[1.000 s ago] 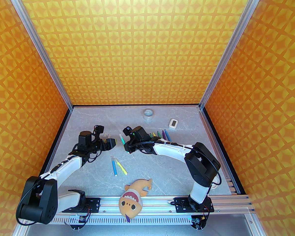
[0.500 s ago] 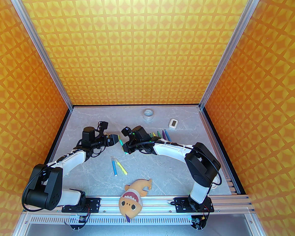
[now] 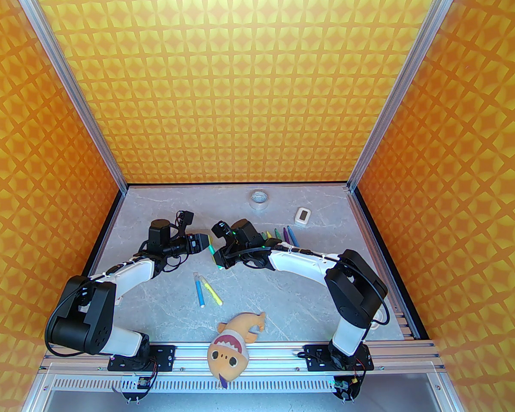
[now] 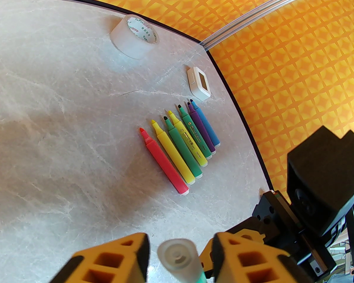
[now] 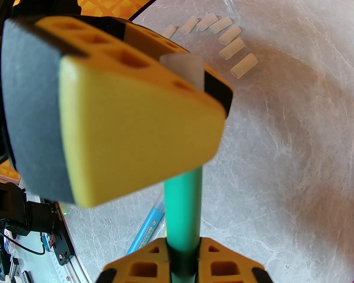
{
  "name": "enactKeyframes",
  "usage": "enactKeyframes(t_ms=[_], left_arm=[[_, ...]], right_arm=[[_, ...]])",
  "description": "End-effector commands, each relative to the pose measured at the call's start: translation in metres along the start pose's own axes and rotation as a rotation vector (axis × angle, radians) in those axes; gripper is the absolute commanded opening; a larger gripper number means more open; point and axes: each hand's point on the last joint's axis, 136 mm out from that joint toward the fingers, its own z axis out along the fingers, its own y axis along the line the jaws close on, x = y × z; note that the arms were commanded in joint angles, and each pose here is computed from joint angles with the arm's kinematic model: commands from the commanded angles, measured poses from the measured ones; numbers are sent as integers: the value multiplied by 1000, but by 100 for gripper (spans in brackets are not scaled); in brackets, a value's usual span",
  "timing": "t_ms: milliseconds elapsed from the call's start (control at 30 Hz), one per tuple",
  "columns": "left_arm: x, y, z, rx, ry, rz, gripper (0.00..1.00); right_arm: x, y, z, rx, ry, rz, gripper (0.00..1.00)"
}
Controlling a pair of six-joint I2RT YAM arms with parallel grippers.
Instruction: Open the pen caps
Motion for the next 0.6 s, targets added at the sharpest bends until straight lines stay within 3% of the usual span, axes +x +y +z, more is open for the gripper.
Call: enactKeyframes(t_ms=[0, 367, 567], left_arm=[[-9, -11, 4, 40, -7, 20, 34], [-9, -10, 6, 47, -4, 6, 15], [-11, -14, 6, 63, -7, -2, 7]], right_arm=[[-8, 7, -7, -23, -30, -29, 0], [-5, 3, -6, -5, -29, -28, 0], [-8, -1, -7, 14, -51, -37, 25]])
